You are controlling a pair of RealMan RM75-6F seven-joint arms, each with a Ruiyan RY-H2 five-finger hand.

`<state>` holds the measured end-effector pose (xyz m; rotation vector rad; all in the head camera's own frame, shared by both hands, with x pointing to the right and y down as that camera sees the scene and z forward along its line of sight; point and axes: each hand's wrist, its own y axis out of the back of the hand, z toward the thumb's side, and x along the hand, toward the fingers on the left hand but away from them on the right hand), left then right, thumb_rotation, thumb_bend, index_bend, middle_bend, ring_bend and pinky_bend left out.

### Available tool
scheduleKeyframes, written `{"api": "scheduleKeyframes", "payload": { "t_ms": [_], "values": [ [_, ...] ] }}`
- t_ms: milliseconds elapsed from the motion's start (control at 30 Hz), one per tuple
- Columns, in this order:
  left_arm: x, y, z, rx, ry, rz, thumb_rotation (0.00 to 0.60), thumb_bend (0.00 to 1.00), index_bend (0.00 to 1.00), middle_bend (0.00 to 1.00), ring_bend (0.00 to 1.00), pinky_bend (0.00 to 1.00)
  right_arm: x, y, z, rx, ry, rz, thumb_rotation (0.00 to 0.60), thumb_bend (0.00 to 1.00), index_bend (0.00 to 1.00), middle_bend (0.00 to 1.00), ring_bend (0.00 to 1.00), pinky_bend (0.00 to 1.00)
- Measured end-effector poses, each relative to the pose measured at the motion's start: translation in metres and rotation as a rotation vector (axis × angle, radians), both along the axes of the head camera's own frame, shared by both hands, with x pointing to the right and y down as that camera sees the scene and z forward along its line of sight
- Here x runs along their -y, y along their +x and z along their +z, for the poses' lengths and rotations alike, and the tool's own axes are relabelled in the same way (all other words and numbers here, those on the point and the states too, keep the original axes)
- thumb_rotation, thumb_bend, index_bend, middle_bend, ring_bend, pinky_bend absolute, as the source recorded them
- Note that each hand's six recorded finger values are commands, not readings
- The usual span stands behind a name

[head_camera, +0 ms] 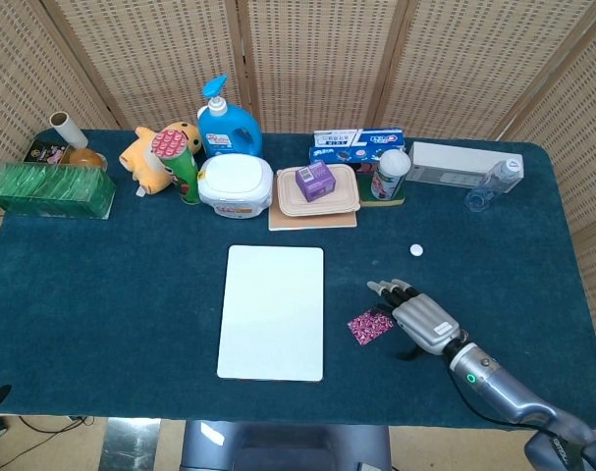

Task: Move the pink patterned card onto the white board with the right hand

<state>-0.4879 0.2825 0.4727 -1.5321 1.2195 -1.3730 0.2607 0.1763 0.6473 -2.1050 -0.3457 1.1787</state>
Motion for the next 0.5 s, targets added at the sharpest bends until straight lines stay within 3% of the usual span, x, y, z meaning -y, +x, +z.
{"api": "scheduleKeyframes", "payload": {
  "t_ms": [500],
  "values": [
    [0.0, 0.001, 0.001, -0.001, -0.011, 0.009, 0.6, 0.05, 0.0, 0.0, 0.0, 0.02, 0.001, -0.026, 0.028, -0.077, 0.038, -0.121, 0.6, 0.25, 0.27, 0.0, 0.0, 0.0]
  ]
}}
